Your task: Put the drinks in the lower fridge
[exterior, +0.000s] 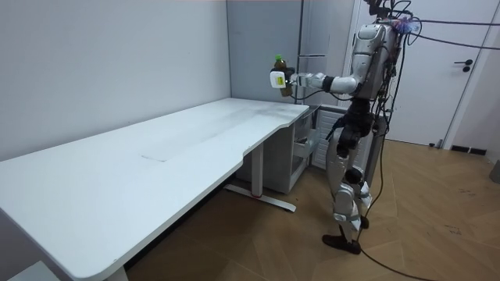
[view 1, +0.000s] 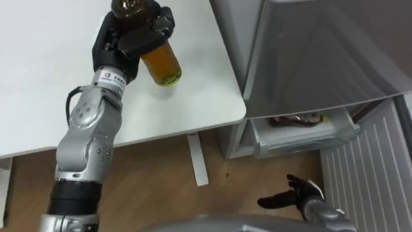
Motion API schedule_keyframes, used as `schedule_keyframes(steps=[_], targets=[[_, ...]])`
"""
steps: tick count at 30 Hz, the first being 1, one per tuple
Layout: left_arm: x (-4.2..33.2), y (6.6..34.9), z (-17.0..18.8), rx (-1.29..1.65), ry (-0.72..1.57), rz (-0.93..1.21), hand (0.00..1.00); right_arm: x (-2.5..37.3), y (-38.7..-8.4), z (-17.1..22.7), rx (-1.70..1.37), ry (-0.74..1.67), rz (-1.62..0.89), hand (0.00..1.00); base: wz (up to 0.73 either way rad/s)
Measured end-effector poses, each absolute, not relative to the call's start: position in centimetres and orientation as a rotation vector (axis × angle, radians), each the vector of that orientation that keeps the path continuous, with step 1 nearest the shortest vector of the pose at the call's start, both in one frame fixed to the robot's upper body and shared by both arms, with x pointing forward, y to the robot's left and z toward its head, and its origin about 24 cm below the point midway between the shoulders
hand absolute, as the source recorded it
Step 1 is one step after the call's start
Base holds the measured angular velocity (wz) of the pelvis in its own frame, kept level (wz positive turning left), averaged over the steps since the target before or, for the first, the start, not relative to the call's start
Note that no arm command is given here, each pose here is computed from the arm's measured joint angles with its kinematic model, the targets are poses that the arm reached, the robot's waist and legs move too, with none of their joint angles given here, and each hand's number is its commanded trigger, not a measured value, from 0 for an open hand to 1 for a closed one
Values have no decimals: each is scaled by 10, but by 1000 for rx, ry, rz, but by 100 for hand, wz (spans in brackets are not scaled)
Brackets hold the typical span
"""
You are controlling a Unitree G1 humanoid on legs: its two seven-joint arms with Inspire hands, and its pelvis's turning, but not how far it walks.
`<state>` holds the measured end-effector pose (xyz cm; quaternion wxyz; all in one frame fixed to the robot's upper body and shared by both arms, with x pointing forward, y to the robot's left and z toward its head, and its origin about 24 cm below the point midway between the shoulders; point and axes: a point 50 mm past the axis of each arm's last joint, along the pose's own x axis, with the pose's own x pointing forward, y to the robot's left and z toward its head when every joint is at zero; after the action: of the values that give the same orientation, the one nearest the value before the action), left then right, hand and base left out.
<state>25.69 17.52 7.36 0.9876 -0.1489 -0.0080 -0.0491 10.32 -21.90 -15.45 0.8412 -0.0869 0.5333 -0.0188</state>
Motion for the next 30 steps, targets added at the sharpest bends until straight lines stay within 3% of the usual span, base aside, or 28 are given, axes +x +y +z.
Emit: schedule_keyframes(steps=[5, 19, 30], targets=[[247, 174, 81, -299, -50, -125, 100, 123, -213, -146, -209, 1044, 44, 0, 10], [211, 174, 47, -311, 83, -193, 100, 160, -185, -118, -286, 842, 296, 0, 9], [210, 172, 49, -421, 70, -264, 100, 175, -173, -76, -215, 663, 561, 0, 5]])
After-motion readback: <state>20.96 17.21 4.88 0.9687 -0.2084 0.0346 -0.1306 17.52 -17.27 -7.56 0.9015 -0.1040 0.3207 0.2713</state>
